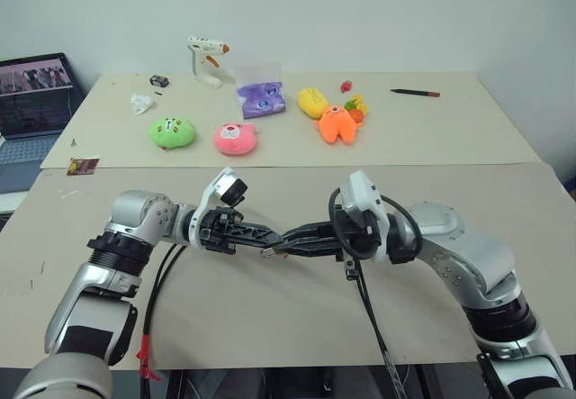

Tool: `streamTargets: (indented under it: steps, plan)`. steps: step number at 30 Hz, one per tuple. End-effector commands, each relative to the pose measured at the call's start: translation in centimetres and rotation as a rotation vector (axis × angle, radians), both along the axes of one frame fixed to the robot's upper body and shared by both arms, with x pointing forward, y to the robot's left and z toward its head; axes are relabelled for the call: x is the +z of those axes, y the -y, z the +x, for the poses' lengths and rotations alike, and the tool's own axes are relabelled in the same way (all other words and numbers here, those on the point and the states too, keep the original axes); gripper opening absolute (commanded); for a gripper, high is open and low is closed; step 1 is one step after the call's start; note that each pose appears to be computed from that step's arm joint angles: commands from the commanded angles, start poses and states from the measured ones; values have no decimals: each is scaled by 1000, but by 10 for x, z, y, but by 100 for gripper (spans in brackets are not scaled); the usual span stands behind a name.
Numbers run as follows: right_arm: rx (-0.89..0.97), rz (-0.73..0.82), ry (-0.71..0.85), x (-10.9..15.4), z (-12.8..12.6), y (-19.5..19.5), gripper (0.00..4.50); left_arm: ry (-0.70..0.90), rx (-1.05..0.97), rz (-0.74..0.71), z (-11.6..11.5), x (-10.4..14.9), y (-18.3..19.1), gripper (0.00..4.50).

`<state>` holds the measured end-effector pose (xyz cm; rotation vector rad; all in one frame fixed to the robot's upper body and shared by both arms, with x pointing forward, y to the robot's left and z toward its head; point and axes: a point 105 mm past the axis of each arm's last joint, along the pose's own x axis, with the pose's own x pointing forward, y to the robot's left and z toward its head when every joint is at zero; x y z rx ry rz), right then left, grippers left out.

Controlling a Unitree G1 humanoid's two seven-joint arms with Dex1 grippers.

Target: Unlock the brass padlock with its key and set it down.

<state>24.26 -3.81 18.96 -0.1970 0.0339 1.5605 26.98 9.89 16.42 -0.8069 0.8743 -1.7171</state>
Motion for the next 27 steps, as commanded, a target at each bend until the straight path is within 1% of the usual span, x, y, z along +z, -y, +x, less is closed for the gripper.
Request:
streamTargets:
  steps: [1, 12, 13, 14, 15, 18, 19, 20, 22, 23, 24, 26, 27]
  plan:
    - [31, 13, 35, 6, -3, -3, 4, 39, 1, -36, 2, 12, -1, 82]
    - [35, 17, 38, 8, -3, -4, 4, 95, 42, -15, 7, 4, -2, 82]
    - [35, 17, 38, 8, -3, -4, 4, 94, 72, -2, 12, 2, -1, 82]
    - [35, 17, 37, 8, -3, -4, 4, 100, 86, -3, 15, 1, -1, 132]
    - [36, 17, 37, 8, -3, -4, 4, 102, 89, -13, 16, 2, -2, 145]
    - [36, 15, 37, 7, -3, -4, 4, 108, 109, -24, 19, 4, -3, 256]
    - [36, 15, 36, 7, -3, -4, 4, 106, 121, -30, 21, 5, -4, 276]
    - [35, 15, 36, 7, -3, -3, 4, 104, 135, -35, 24, 6, -5, 326]
    - [34, 14, 34, 7, -3, -3, 4, 114, 156, -36, 28, 7, -8, 404]
    - [33, 14, 34, 7, -3, -3, 4, 120, 166, -34, 29, 6, -10, 434]
    - [31, 14, 34, 7, -2, -3, 4, 131, 174, -25, 30, 5, -12, 447]
    - [26, 13, 32, 7, -2, -2, 4, 180, 192, 19, 31, -3, -16, 447]
    - [20, 11, 30, 6, -1, -1, 4, 214, 203, 55, 31, -11, -19, 447]
